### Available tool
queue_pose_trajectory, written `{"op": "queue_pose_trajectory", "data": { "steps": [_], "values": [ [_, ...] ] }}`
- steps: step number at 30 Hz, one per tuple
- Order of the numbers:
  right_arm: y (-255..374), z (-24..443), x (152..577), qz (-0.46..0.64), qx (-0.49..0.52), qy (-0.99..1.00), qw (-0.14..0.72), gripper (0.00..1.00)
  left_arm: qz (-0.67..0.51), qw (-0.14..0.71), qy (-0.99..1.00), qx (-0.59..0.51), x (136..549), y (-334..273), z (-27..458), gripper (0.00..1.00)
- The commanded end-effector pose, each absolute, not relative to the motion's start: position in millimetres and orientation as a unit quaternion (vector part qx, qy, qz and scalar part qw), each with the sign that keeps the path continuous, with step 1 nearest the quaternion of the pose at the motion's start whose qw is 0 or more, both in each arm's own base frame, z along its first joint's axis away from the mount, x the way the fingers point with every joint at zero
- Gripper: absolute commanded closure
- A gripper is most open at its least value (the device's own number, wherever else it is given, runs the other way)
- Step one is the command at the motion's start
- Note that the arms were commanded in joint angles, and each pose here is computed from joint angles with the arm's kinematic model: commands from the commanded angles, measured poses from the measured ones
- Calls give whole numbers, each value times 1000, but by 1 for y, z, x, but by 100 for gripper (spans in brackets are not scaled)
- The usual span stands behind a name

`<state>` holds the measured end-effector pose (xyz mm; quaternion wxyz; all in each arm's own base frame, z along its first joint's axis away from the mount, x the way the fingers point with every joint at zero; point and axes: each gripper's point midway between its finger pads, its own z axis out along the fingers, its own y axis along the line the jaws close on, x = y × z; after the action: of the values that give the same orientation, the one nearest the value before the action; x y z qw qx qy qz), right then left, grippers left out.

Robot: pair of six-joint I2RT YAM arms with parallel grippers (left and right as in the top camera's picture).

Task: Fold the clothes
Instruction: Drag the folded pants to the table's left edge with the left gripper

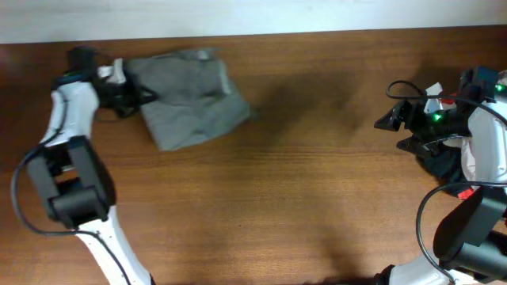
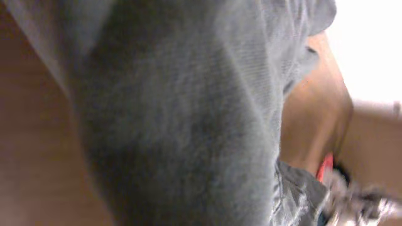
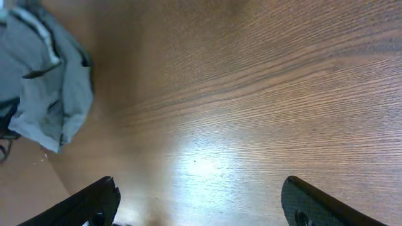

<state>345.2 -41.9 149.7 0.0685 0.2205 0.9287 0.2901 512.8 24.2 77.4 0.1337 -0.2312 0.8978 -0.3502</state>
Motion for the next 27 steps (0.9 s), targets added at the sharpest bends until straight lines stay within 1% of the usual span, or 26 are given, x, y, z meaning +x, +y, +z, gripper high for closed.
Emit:
{"op": "queue_pose_trajectory", "data": {
  "steps": [1,7,13,15,18,21,26,27],
  "values": [
    [-42,162,348,291,208,930,89,13,-305,146,888,-311,505,77,90,99],
    [-42,162,347,291,208,930,88,12,-203,121,888,-394,467,151,68,99],
    [-41,162,347,291,207,930,88,12,-176,128,857,-467,433,224,65,99],
    [-42,162,347,291,207,930,88,12,-175,121,845,-491,422,236,61,100],
    [-41,162,347,291,207,930,88,13,-158,84,814,-552,396,249,52,99],
    [-41,162,347,291,207,930,87,13,-132,54,797,-587,373,258,47,100],
    [-42,162,347,291,207,930,89,12,-134,24,781,-609,358,255,46,99],
    [-42,162,348,290,206,930,89,12,-136,18,781,-610,356,252,46,97]
  ]
}}
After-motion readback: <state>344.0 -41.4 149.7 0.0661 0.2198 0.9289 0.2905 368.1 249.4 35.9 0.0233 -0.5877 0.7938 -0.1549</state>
